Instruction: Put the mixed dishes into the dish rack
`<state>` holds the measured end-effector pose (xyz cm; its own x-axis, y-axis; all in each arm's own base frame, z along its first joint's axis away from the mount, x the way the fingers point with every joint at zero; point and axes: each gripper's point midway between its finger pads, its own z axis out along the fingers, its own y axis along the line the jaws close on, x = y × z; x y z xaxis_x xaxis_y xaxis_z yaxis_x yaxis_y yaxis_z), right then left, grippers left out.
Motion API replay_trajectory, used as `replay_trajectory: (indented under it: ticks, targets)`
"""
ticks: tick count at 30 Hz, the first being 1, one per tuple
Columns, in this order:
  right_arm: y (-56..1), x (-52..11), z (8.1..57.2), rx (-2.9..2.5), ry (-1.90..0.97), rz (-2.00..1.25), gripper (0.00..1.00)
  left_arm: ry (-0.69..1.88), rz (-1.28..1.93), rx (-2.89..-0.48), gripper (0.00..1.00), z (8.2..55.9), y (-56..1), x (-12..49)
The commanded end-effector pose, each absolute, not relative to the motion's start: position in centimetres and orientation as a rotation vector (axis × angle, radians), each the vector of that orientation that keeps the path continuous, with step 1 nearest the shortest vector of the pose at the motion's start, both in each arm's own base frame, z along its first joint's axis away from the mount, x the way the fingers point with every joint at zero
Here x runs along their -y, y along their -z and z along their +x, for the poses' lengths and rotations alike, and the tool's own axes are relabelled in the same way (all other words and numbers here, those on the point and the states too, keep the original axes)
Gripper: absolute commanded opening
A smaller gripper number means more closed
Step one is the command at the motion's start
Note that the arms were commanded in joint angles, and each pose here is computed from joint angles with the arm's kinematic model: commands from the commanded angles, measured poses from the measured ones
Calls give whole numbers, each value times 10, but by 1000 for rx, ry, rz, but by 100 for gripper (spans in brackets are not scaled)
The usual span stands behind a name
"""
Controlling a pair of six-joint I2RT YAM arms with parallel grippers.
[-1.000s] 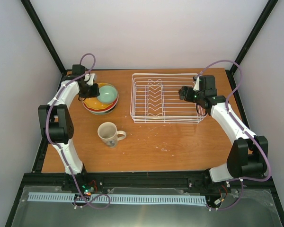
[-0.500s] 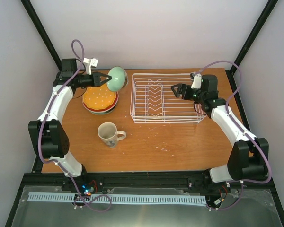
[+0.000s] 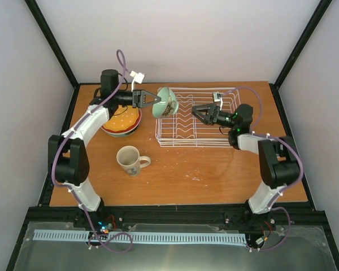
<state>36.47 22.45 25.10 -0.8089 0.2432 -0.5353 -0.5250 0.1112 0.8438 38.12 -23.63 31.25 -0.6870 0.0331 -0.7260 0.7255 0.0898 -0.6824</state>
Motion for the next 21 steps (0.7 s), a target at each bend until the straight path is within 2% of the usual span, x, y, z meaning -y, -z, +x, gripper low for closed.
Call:
replay_trajectory:
  ticks: [1,21]
  targets:
    - [-292,-231,334,-1621,-2014,-401,94,1739,907,-1683,1,360,-343,249]
    - [-329,-272,308,-1540,-2095,-571,93,1835,931,-1701,1,356,-317,269]
